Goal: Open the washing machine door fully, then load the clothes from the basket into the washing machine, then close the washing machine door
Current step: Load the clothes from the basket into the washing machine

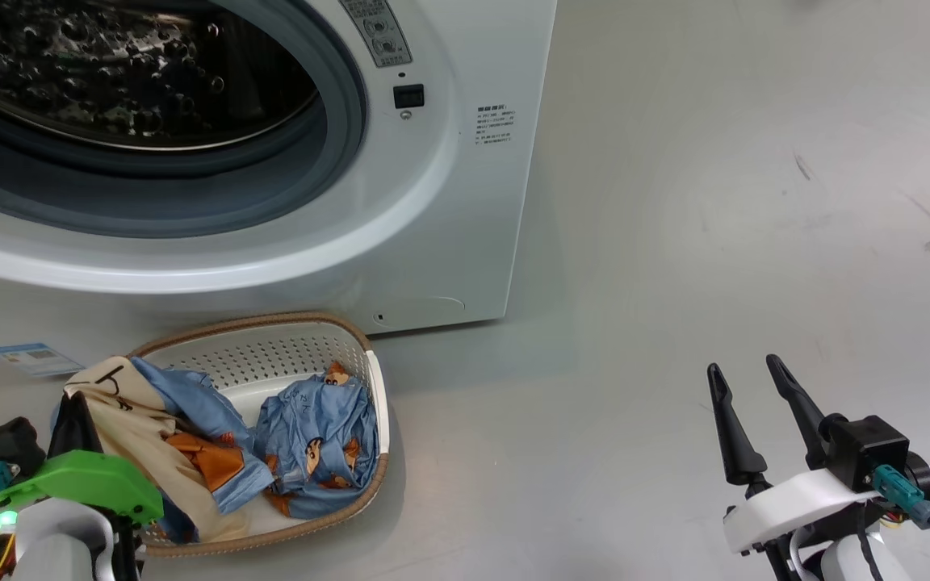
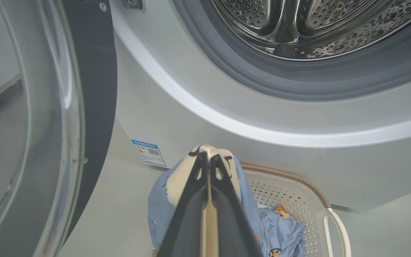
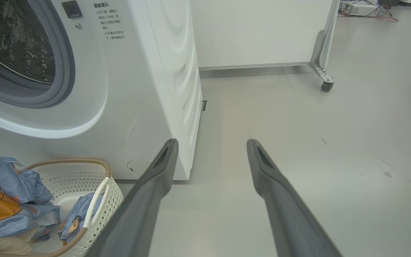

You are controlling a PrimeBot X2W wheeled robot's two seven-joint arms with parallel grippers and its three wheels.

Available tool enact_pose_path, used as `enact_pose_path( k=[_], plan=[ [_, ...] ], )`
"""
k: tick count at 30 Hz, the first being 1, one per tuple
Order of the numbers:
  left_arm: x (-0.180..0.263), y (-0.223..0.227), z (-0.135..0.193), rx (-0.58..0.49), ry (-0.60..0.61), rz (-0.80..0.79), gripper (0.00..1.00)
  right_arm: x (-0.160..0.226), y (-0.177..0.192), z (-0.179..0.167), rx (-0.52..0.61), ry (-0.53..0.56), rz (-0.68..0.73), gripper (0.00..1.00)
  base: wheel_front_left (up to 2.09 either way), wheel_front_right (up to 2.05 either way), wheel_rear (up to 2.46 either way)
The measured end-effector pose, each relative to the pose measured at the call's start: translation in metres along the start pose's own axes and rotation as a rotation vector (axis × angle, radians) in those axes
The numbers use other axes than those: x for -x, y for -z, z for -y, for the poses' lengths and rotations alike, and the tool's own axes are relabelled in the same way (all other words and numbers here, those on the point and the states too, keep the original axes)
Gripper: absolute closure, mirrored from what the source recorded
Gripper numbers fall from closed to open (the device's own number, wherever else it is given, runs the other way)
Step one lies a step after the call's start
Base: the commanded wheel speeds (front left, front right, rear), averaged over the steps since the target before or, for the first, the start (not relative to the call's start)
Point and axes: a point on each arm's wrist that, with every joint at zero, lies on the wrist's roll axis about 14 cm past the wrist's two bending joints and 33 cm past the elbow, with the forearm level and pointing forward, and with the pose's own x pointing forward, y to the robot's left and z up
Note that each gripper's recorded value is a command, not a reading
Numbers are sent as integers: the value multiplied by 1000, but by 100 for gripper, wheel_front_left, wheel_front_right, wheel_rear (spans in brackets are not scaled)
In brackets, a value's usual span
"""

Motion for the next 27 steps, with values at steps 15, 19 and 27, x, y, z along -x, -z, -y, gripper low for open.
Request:
enact_pose_path(
  k=[15, 19, 27],
  plan=[
    [68, -36, 11, 16, 97, 168, 100, 46, -20, -4, 44, -9, 79, 0, 0, 0, 0],
    [84, -44, 12, 41, 116, 211, 100, 57, -24, -3, 66, -11, 97, 0, 0, 0, 0],
    [112, -57, 17, 71, 160, 282, 100, 69, -33, -1, 88, -10, 135, 0, 0, 0, 0]
  ],
)
